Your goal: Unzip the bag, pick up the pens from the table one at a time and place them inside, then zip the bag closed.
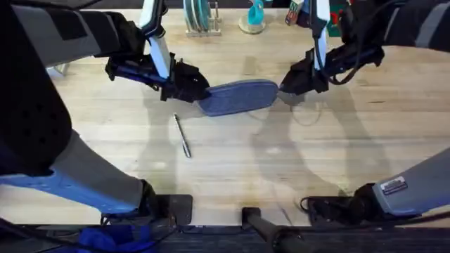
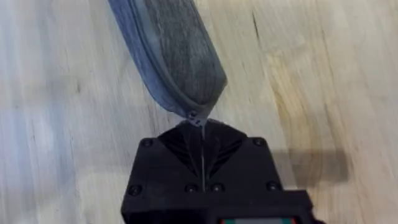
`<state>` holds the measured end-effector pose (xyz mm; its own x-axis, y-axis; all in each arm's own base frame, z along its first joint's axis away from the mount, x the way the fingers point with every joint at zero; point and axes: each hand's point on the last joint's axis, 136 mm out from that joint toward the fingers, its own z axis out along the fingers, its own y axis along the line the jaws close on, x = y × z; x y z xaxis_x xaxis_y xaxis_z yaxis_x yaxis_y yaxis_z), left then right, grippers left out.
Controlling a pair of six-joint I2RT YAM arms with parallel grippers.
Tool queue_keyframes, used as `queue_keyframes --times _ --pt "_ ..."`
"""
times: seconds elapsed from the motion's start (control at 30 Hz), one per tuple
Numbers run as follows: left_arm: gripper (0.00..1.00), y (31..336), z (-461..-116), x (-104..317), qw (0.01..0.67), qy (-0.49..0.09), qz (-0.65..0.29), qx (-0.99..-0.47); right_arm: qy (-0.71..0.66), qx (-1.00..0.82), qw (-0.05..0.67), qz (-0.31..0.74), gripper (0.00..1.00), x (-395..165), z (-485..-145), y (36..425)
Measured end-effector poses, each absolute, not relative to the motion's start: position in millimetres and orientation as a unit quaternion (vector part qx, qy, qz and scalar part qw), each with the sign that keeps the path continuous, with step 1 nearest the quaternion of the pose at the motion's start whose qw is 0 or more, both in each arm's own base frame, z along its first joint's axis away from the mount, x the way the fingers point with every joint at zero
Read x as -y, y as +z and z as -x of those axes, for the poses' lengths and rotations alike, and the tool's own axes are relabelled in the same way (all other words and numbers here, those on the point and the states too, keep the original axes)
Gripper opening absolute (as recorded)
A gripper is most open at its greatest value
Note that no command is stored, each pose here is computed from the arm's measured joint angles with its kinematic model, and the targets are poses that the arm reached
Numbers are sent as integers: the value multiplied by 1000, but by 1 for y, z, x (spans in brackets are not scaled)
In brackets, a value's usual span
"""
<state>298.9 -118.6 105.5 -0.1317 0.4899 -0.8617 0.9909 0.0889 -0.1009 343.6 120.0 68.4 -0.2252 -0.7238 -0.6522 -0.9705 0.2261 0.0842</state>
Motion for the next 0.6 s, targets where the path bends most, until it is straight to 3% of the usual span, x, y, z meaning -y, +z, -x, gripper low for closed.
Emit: queue_keyframes --times 0.6 --pt "42 106 -299 119 339 -369 -565 -655 202 -755 257 568 30 -133 -341 102"
